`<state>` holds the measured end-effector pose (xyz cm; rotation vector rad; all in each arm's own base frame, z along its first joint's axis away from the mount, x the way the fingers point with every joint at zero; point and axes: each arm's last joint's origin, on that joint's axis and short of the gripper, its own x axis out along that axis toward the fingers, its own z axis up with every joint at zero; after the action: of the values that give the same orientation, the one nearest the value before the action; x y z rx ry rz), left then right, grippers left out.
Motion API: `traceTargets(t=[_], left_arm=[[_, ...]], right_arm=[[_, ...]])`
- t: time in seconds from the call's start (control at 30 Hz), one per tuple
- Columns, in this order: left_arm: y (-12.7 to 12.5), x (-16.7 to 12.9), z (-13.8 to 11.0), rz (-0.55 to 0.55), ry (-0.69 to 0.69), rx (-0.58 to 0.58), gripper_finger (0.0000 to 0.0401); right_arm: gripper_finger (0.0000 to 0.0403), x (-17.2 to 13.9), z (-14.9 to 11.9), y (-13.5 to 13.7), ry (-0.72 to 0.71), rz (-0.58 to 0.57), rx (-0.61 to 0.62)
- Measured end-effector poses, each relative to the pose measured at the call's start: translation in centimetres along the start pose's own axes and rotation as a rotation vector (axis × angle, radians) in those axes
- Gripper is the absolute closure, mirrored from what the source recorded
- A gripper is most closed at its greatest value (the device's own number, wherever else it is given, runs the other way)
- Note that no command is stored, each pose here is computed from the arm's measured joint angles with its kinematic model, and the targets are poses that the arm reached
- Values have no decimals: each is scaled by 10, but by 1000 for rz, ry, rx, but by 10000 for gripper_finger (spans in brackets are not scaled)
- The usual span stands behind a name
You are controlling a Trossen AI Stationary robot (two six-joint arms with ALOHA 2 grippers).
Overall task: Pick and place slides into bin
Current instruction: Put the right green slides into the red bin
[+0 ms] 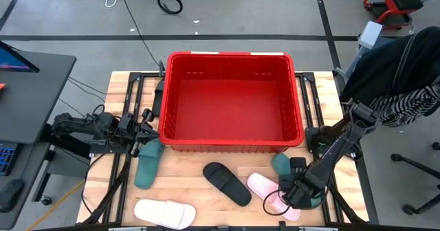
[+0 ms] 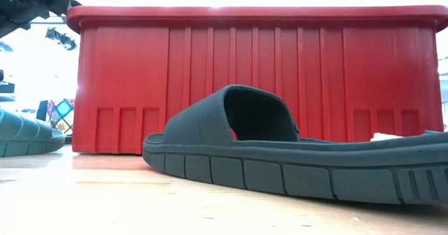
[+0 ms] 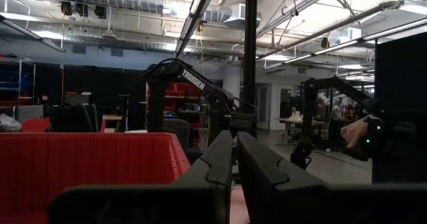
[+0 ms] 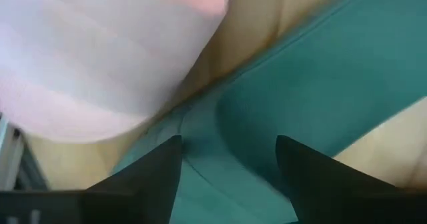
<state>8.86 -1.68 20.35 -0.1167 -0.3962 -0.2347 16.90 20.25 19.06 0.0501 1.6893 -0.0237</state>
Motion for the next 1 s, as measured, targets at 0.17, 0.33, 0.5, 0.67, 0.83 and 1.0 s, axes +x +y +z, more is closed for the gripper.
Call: traceTargets(t=[0.17, 0.33, 0.5, 0.67, 0.83, 1.0], left_arm=[[0, 0, 0, 0, 0, 0, 378], [0, 0, 0, 0, -1, 0, 370], [0, 0, 0, 0, -1, 0, 366], [0, 0, 0, 0, 0, 0, 373], [0, 0, 0, 0, -1, -1, 378], [0, 0, 0, 0, -1, -1, 374]], right_arm=[[160, 0, -1, 4, 91, 99, 9], [173, -4, 1, 8, 83, 154, -55], [199, -5, 2, 8, 136, 206, -87], [231, -4, -1, 9, 199, 265, -141], [260, 4, -6, 6, 221, 276, -300], [311, 8, -7, 4, 227, 274, -350]])
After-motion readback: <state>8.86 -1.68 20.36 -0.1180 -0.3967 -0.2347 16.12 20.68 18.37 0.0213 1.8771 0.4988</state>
